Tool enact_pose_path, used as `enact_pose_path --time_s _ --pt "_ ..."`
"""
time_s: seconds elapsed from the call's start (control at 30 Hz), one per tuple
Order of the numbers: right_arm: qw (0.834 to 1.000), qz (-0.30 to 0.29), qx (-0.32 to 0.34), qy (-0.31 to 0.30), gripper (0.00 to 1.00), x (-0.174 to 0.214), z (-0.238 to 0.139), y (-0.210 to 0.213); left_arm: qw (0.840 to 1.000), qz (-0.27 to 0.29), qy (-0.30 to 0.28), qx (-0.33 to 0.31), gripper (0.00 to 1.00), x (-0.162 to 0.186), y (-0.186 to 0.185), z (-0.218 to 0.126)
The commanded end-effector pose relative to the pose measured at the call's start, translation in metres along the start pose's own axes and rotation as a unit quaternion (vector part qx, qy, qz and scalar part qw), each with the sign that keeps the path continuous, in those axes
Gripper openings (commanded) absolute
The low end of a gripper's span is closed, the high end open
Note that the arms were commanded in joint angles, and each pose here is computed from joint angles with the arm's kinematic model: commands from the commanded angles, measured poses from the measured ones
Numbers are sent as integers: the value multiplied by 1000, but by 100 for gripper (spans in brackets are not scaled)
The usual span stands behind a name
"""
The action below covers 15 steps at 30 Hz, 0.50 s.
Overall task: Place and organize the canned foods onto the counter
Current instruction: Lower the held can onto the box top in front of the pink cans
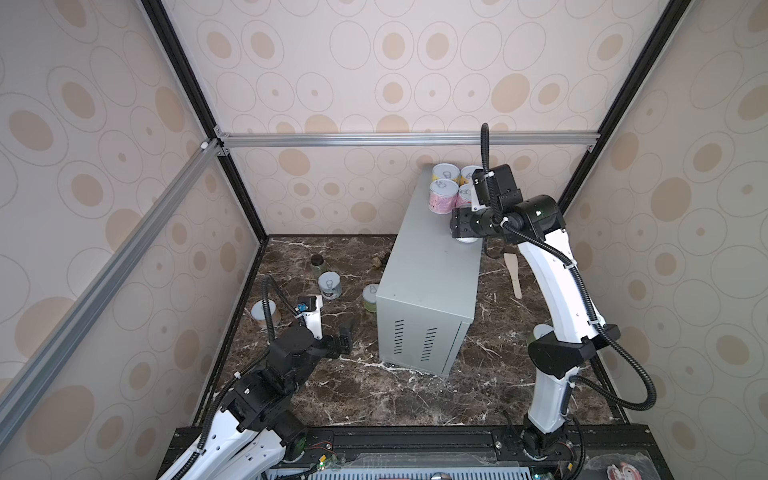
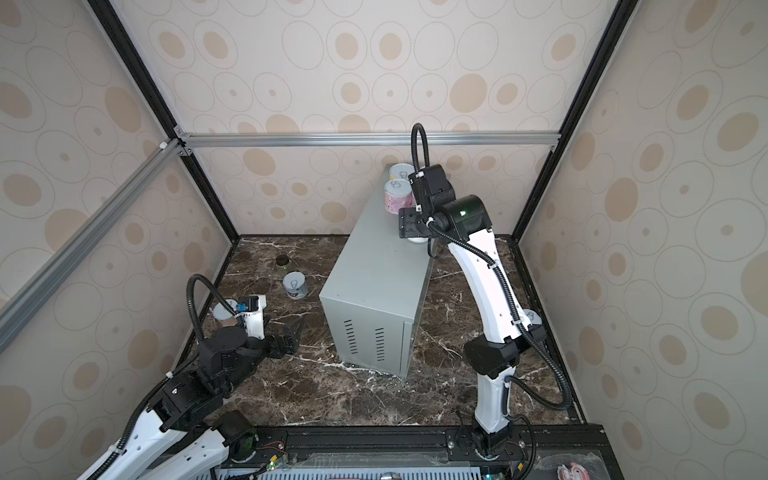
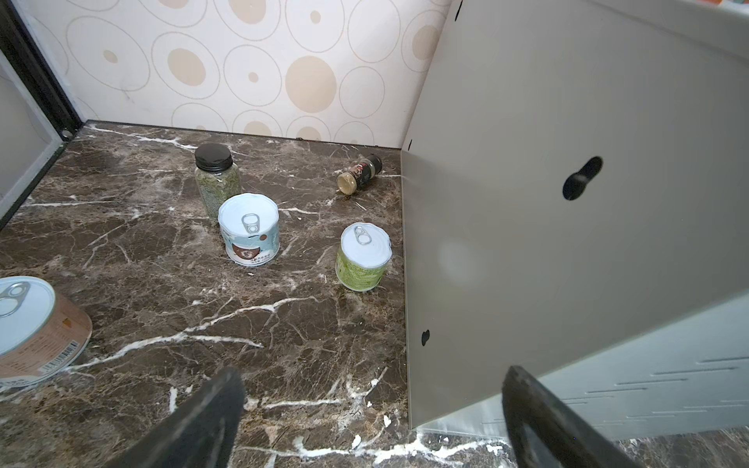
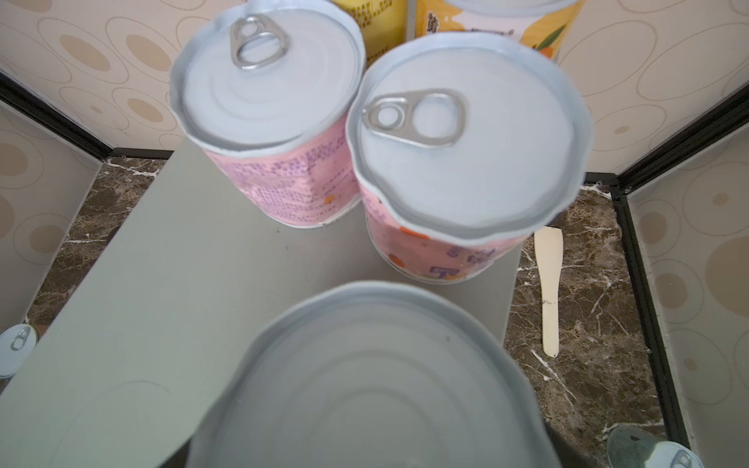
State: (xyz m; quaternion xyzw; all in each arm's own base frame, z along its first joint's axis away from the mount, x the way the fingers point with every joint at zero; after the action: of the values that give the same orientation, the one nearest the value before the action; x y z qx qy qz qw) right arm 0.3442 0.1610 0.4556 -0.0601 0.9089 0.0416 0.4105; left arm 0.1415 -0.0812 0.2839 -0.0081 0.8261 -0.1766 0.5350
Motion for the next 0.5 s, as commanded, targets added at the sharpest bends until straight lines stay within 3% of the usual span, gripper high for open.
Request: enact_pose_path --time_s 0.0,0.2,0.47 --pt "1000 4 -6 7 78 0 5 1 1000 4 -10 -2 99 -2 0 -2" --pt "1000 4 -9 -3 90 -1 -5 -1 1000 3 -15 -5 99 -3 1 -4" --pt "999 8 -25 -29 97 -5 -25 -4 999 -5 -29 -36 99 -4 8 -7"
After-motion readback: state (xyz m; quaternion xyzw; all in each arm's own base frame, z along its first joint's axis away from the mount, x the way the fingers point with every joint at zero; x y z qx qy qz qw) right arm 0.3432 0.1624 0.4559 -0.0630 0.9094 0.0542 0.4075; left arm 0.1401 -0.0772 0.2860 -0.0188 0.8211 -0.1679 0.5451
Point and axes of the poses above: each gripper's point midway between its finger pads, its own z axis out along the fingers, its own y axis along the line the jaws close on, x = y × z, the point moved 10 cm from there along -z, back along the fingers, and after that the axes turned 4 degrees about -z, right-handed, at the moved point
